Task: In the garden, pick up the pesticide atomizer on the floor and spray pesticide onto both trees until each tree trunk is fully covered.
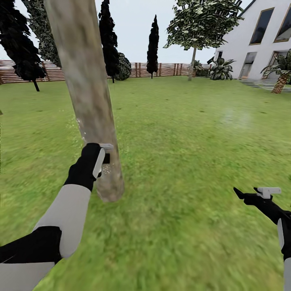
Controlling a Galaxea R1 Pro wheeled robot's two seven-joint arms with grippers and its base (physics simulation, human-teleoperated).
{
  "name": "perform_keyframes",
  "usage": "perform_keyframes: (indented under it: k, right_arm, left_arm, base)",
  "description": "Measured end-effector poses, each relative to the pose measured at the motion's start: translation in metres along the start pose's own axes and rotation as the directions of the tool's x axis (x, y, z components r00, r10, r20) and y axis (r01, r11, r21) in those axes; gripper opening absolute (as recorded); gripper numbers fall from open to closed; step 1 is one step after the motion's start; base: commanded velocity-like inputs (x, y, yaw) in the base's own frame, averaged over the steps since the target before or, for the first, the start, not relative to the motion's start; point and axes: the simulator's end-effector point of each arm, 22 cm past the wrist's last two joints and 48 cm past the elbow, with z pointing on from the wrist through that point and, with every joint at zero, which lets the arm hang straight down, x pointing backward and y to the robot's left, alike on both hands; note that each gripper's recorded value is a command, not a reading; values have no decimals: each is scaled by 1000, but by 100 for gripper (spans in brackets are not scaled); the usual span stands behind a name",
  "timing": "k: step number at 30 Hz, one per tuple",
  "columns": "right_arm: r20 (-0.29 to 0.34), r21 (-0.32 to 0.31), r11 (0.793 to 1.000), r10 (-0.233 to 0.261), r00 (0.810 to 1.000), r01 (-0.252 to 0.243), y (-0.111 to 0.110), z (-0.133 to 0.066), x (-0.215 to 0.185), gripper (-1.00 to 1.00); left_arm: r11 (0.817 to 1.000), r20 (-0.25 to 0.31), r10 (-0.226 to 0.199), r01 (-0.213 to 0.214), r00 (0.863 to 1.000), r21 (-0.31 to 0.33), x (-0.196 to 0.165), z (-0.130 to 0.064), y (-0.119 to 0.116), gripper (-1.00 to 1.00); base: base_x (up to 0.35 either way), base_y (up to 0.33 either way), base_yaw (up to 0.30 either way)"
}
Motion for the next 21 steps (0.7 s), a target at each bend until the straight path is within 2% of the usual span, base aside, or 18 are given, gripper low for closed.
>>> perform_keyframes:
  k: [3, 5, 6, 7, 8, 10, 11, 17, 21]
  right_arm:
    - [0, 0, 1000, 0, 1000, 0, 0, 0, 0, 100]
    - [0, 0, 1000, 0, 1000, 0, 0, 0, 0, 100]
    - [0, 0, 1000, 0, 1000, 0, 0, 0, 0, 100]
    - [1, 0, 1000, -1, 1000, 1, 0, 0, 0, 100]
    - [1, 0, 1000, -1, 1000, 1, 0, 0, -1, 100]
    - [1, 0, 1000, -1, 1000, 1, 0, 0, -1, 100]
    - [1, 0, 1000, -1, 1000, 1, 0, 0, -1, 100]
    - [2, 0, 1000, -1, 1000, 1, 0, 0, -1, 100]
    - [0, 0, 1000, 0, 1000, 0, 0, 0, 0, 100]
  left_arm:
    - [1000, -2, 0, 0, 1000, 7, 3, 1, -3, -100]
    - [999, -3, -4, 4, 1000, 33, 5, 0, -15, -100]
    - [998, -13, -10, 10, 1000, 57, 8, 0, -23, -100]
    - [993, -27, -28, 31, 999, 111, 12, 0, -39, -100]
    - [991, -29, -25, 28, 999, 133, 13, -2, -47, -100]
    - [991, -13, -2, 4, 1000, 130, 6, -6, -51, -100]
    - [992, -4, 3, -2, 1000, 128, 1, -9, -50, -100]
    - [992, 142, -21, 3, 990, 125, -103, -57, -42, -100]
    - [992, 133, -23, 6, 991, 128, -100, -56, -42, -100]
  base:
    - [-292, 0, 0]
    - [-97, 0, 0]
    - [-22, 0, 0]
    - [-7, 0, 0]
    - [-4, 0, 0]
    - [-1, 0, 0]
    - [0, 0, 0]
    - [0, 0, 0]
    - [0, 0, 0]
